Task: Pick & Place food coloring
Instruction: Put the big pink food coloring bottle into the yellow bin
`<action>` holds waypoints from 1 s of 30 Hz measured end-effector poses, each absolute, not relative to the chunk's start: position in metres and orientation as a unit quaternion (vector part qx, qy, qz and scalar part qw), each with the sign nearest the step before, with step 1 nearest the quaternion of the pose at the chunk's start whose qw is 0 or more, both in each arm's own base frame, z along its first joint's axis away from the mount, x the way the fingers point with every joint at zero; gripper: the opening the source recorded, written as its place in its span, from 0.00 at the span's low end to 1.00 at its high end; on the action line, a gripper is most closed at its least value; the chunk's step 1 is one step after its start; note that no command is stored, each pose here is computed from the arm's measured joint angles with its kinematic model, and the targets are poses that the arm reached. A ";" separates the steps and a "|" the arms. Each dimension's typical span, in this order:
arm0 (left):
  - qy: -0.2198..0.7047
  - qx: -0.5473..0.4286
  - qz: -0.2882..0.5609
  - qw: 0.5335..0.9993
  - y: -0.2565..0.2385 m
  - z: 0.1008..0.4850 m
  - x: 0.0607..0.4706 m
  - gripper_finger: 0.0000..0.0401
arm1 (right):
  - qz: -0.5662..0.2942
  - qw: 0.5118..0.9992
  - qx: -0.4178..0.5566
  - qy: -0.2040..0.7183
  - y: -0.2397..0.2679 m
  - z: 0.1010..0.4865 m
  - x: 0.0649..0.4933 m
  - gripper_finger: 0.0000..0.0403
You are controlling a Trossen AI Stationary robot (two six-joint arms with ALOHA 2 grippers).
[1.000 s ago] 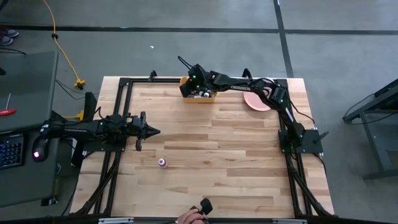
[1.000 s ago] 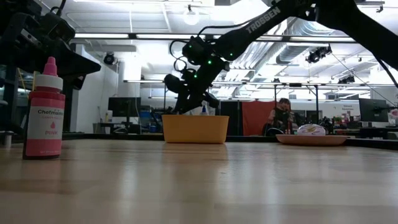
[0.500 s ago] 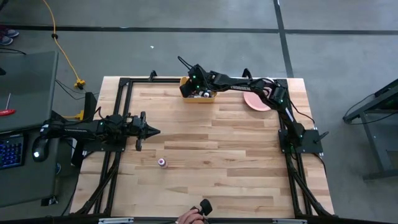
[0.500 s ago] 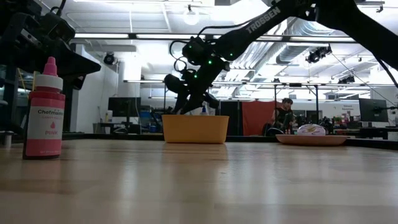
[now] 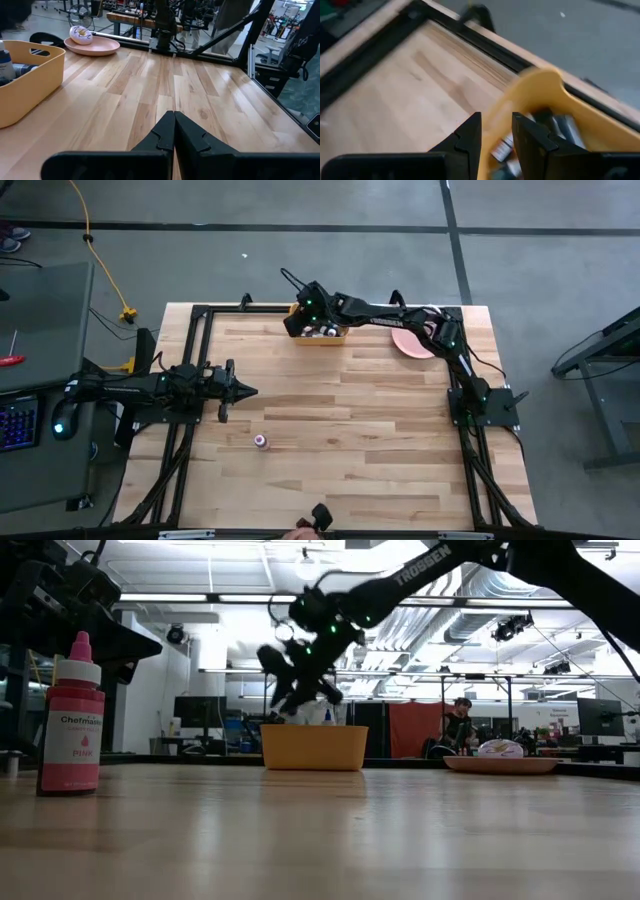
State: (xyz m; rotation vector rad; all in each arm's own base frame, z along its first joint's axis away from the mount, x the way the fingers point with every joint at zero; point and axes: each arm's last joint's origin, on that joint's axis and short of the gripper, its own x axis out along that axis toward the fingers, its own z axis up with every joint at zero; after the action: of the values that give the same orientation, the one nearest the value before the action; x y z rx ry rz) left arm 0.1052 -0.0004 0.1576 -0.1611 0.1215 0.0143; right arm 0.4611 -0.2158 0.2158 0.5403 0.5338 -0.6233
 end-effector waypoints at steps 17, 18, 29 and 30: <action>0.061 -0.080 0.007 0.995 0.000 0.158 0.105 0.00 | -0.091 0.917 0.065 0.384 -0.115 0.322 0.475 0.25; 0.061 -0.080 0.007 0.995 0.000 0.158 0.105 0.00 | -0.073 0.914 0.063 0.395 -0.106 0.323 0.474 0.25; 0.061 -0.080 0.007 0.995 0.000 0.158 0.105 0.00 | 0.059 0.885 0.042 0.460 -0.019 0.297 0.480 0.25; 0.061 -0.081 0.007 0.995 0.000 0.158 0.105 0.00 | 0.065 0.884 0.036 0.461 -0.012 0.293 0.481 0.25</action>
State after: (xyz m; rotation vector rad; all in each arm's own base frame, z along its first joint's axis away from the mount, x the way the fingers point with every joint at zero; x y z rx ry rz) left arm 0.1052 -0.0004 0.1577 -0.1614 0.1212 0.0145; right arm 0.4809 -0.0120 0.2930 0.0742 0.9593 0.1348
